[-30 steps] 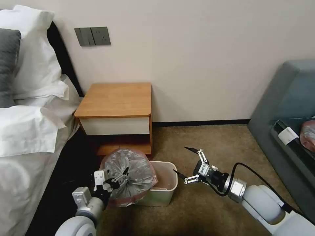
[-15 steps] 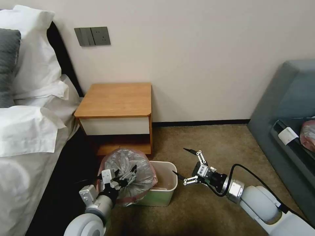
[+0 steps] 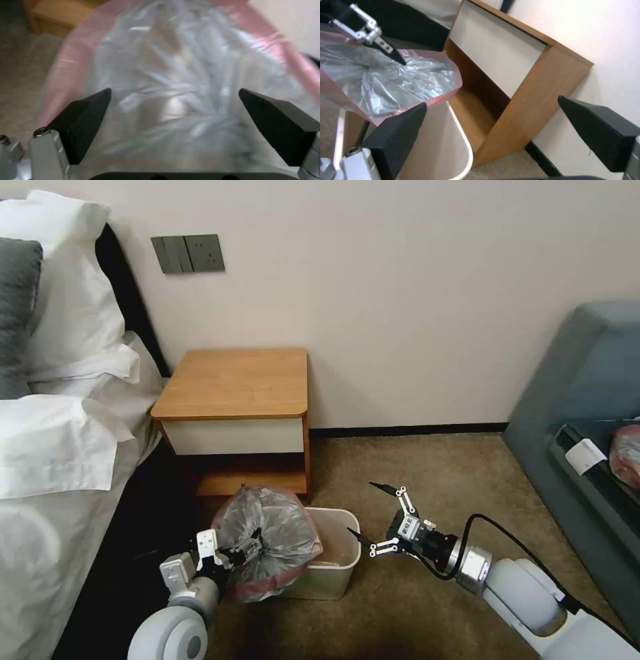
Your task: Pick up the garbage bag from the table and place it over the trash can.
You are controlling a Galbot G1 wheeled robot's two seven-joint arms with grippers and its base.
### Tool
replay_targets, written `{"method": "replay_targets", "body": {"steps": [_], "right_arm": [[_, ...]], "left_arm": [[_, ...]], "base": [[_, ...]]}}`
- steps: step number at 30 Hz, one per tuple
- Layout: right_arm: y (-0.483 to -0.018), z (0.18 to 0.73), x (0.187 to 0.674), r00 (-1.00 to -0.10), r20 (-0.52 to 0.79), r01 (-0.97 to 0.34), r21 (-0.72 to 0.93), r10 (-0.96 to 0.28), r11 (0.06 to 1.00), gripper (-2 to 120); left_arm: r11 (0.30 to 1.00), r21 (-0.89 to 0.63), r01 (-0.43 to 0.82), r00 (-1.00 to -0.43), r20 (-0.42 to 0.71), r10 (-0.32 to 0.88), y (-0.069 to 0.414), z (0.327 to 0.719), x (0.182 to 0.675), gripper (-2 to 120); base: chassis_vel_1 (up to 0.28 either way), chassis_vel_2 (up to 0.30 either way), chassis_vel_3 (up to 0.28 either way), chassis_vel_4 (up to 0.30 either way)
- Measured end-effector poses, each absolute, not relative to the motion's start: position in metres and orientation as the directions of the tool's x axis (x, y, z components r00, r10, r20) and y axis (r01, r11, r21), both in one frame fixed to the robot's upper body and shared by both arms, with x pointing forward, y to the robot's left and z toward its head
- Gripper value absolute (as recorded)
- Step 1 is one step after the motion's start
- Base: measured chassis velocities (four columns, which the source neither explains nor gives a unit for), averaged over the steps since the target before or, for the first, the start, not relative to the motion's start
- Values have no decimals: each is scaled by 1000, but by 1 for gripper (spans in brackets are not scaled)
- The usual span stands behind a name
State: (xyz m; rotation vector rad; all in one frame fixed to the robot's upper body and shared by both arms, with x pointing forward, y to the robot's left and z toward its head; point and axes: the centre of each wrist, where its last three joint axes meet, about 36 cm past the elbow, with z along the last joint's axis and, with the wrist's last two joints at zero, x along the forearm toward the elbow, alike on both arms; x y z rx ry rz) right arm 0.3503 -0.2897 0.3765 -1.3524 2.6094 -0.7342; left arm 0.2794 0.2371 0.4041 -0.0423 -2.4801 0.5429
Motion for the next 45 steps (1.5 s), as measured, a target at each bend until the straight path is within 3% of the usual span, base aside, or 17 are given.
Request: {"method": "replay_targets", "body": {"steps": [15,26,29,33,45], "right_arm": [[-285,372,349,-591,118,-745,-457,-798,485,100],[-286,369,344,-598,123,-744,-454,-792,491,100],[-287,369,344,-599,123,-742,-457,-791,491,100],[-288,369,344,-600,121,-740,-460,-791,491,100],[-287,369,344,-597,116,-740,-462,-793,489,100]], "left_arm": [[923,-370,-104,-837,534,120,242,400,290,93],[937,-343,-69,-786,597,161,249,391,310,84],[941,-337,-26,-773,604,195,250,390,310,79],[948,-320,5,-758,616,212,251,390,314,59],[955,-296,-6,-758,624,189,251,387,311,19]], "base": [[0,0,0,0],[0,0,0,0],[0,0,0,0],[0,0,0,0],[0,0,0,0]]}}
